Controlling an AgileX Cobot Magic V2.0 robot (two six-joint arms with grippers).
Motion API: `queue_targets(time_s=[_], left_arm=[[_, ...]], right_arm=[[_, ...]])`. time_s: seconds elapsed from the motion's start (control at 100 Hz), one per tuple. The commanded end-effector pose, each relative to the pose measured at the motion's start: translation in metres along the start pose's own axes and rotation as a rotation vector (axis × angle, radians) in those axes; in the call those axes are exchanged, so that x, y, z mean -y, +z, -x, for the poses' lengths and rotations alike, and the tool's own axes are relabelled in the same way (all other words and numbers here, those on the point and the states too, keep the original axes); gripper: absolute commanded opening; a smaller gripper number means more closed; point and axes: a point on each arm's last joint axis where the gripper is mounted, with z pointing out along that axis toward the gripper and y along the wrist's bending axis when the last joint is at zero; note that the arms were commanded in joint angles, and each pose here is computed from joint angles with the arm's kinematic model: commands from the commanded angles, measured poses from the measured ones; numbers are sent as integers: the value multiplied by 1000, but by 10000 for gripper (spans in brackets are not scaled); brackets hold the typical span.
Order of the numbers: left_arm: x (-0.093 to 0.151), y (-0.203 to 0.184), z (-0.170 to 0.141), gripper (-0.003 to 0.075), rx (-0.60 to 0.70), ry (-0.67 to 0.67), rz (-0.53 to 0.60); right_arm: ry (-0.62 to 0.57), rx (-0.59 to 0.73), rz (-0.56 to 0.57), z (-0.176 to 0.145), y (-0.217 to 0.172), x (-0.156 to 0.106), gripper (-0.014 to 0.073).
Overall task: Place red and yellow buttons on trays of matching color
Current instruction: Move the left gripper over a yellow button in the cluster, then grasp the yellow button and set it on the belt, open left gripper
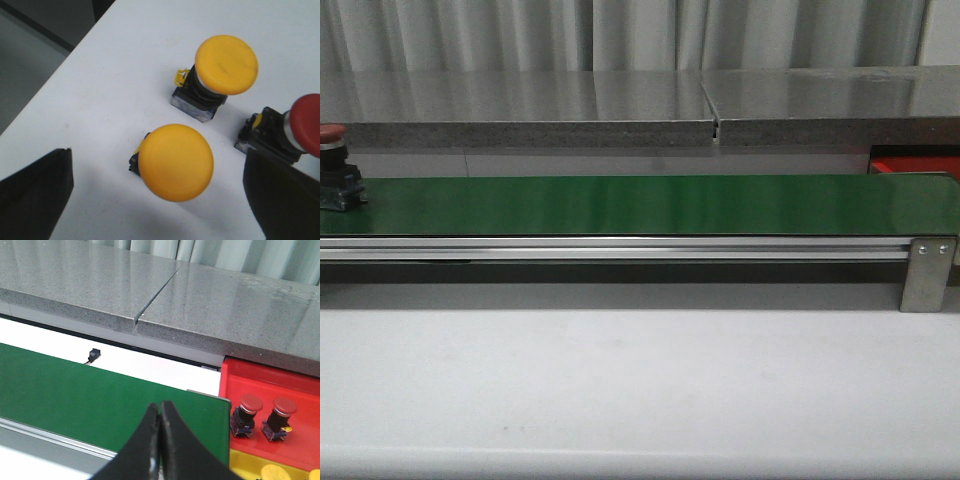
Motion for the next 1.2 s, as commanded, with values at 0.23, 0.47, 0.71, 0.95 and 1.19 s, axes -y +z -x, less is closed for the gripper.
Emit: queue_targets(time_s=[0.23,0.47,0.71,0.95,1.19], left_arm=[[8,-17,24,671,154,58,19],[8,-17,25,571,163,62,22],[11,-19,22,122,120,64,3],[20,-56,35,-20,161,72,-22],[46,-123,51,-20,249,53,-112]], right_arm=[[3,38,-22,10,-2,2,-118],[3,38,-22,10,-2,2,-118],[3,38,-22,10,-2,2,-118],[3,38,-22,10,-2,2,-118],[3,38,-22,10,-2,2,-118]])
